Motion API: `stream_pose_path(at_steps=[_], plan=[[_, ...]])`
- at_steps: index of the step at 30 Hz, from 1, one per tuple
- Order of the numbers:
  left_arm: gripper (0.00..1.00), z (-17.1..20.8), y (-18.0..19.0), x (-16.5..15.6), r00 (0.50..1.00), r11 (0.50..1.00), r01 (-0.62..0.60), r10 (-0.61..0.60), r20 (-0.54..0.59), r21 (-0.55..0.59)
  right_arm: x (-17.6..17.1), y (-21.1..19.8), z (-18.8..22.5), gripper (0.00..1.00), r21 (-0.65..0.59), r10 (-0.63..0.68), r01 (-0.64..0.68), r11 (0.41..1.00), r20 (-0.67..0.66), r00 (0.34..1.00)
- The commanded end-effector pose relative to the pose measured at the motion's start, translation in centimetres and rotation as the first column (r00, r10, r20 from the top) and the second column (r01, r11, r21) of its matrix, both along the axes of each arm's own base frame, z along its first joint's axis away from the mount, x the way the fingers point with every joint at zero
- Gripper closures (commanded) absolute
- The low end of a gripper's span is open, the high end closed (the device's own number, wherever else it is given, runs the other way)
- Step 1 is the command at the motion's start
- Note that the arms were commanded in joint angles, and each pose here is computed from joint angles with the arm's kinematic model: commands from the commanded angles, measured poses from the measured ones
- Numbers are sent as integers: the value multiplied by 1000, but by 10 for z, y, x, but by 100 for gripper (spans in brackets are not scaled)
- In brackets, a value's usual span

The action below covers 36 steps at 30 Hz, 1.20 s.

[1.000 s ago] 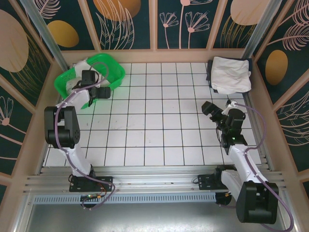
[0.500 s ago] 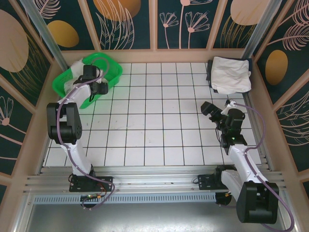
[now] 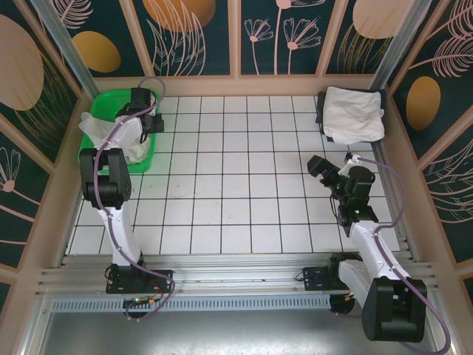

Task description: Fold and stack the t-shirts

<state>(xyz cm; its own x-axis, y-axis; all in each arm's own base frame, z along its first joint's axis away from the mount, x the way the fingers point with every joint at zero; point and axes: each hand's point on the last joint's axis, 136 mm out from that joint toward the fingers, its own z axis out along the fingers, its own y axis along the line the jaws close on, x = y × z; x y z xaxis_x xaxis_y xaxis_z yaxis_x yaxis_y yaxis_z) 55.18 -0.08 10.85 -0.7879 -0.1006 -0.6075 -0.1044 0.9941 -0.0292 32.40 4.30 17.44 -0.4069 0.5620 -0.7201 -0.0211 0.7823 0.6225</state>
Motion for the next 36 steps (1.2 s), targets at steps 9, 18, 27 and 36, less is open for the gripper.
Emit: stream_pose_path(at_steps=[9,18,27,36], plan=[[92,-15,13,11,996,987,76,-68,-60,142,0,-9,5,1,-39,-26,27,999,25,999],[37,19,25,7,999,989,-46,46,6,141,-14,-9,22,1,-14,-37,38,999,18,999],[21,61,84,-28,907,911,-411,407,108,23,-22,-5,29,1,-39,-49,50,998,14,999],[17,-3,135,-57,825,825,-564,565,-12,7,-20,10,19,1,-57,28,-28,998,0,1000]])
